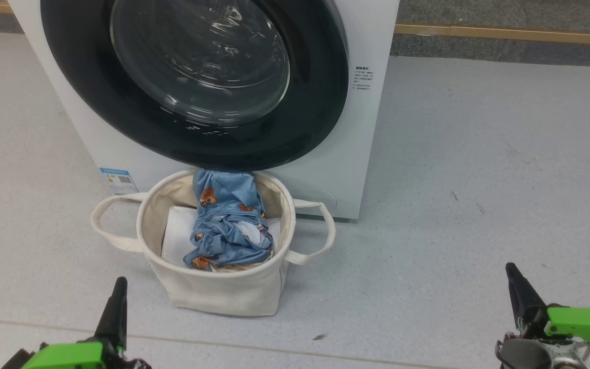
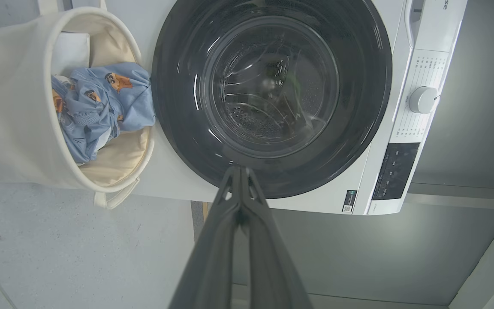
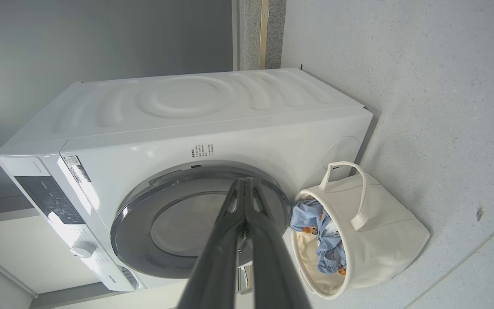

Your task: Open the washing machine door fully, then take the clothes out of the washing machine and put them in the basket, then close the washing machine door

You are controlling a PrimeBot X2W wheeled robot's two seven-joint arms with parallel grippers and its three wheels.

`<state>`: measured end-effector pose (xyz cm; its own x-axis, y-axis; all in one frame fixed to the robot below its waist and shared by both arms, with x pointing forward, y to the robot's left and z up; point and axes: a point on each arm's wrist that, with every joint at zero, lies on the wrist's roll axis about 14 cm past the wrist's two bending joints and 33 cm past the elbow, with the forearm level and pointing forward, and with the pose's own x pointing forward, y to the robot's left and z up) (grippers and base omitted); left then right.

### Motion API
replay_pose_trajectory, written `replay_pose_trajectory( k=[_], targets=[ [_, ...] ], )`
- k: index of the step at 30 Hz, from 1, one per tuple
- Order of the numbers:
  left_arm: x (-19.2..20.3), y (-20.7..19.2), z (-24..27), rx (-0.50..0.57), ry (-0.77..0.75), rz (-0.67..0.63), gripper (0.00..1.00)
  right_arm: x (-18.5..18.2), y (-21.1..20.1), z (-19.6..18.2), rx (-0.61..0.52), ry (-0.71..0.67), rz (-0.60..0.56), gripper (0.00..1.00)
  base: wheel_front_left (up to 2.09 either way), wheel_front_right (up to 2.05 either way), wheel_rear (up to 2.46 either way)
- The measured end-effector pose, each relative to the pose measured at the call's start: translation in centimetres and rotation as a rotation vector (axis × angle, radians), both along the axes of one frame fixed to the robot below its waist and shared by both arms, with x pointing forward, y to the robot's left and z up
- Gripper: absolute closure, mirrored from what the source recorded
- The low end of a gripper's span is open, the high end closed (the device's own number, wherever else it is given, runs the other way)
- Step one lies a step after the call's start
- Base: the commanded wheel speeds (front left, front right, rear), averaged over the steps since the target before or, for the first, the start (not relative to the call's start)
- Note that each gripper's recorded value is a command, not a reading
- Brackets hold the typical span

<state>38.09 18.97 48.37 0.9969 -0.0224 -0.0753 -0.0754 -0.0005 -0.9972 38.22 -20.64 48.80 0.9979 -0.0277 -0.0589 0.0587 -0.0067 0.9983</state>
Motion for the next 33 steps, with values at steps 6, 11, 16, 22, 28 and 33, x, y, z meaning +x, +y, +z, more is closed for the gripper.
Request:
replay_pose_trajectory(
  k=[6, 11, 16, 22, 28, 33],
  targets=[
    [0.0, 0.0, 0.0, 0.0, 0.0, 0.0, 1.0, 0.0, 0.0, 0.0, 0.0, 0.0, 0.0, 1.0, 0.0, 0.0, 0.0],
    [0.0, -0.01, 0.0, 0.0, 0.0, 0.0, 1.0, 0.0, 0.0, 0.0, 0.0, 0.0, 0.0, 1.0, 0.0, 0.0, 0.0],
    [0.0, -0.01, 0.0, 0.0, 0.0, 0.0, 1.0, 0.0, 0.0, 0.0, 0.0, 0.0, 0.0, 1.0, 0.0, 0.0, 0.0],
    [0.0, -0.01, 0.0, 0.0, 0.0, 0.0, 1.0, 0.0, 0.0, 0.0, 0.0, 0.0, 0.0, 1.0, 0.0, 0.0, 0.0],
    [0.0, -0.01, 0.0, 0.0, 0.0, 0.0, 1.0, 0.0, -0.01, 0.0, 0.0, 0.0, 0.0, 1.0, 0.0, 0.0, 0.0],
    [0.0, -0.01, 0.01, 0.0, 0.0, 0.0, 1.0, 0.0, -0.01, 0.02, 0.0, -0.001, 0.0, 1.0, 0.0, 0.0, 0.0]
  ],
)
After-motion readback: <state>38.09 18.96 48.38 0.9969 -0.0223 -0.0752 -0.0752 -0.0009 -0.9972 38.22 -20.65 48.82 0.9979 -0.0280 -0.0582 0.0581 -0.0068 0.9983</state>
